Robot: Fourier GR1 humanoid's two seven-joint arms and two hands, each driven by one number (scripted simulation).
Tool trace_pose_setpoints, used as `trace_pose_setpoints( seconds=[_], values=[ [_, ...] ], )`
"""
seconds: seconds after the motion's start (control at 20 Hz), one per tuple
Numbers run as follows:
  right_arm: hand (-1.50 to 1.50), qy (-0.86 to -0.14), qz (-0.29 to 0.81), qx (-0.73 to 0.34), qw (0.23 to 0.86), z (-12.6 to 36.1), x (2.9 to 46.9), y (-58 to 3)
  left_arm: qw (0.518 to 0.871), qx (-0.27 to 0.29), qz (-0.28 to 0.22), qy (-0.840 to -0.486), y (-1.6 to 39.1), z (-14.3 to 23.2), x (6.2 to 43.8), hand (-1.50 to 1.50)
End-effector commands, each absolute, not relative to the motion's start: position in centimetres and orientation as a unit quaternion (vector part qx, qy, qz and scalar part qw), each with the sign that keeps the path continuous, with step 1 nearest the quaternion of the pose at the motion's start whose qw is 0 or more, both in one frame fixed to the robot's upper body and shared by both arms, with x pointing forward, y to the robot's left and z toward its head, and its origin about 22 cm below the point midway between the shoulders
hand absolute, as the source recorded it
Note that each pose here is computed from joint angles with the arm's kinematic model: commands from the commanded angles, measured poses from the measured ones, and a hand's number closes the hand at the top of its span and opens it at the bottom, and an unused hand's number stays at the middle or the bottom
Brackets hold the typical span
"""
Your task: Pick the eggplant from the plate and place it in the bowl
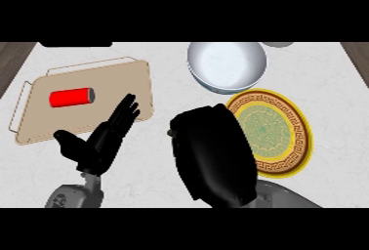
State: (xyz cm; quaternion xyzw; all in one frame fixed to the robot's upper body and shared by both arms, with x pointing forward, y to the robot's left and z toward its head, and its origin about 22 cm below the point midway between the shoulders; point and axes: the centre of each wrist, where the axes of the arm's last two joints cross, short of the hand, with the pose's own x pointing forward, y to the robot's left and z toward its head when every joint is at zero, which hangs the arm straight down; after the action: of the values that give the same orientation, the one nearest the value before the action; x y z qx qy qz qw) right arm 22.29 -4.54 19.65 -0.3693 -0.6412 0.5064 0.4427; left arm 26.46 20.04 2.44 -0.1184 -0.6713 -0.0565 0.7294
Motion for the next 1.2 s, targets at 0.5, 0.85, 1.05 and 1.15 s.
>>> trace_pose_setpoints(
  seconds=[0.5, 0.85, 1.05, 1.15],
  values=[
    [1.5, -0.673, 0.409, -0.411, 0.459, 27.7, 27.1, -6.5, 0.73, -0.122, -0.066, -0.669, 20.5, 2.1, 27.1, 0.0],
    [1.5, -0.675, 0.389, -0.408, 0.476, 25.2, 33.8, -8.1, 0.721, -0.125, -0.064, -0.679, 22.0, 4.0, 27.2, 0.0],
    [1.5, -0.679, 0.381, -0.402, 0.482, 24.5, 37.7, -8.9, 0.724, -0.131, -0.072, -0.673, 19.0, 2.4, 25.9, 0.0],
    [1.5, -0.677, 0.385, -0.416, 0.469, 22.2, 39.3, -10.3, 0.727, -0.129, -0.073, -0.67, 20.4, 1.4, 26.2, 0.0]
  ],
)
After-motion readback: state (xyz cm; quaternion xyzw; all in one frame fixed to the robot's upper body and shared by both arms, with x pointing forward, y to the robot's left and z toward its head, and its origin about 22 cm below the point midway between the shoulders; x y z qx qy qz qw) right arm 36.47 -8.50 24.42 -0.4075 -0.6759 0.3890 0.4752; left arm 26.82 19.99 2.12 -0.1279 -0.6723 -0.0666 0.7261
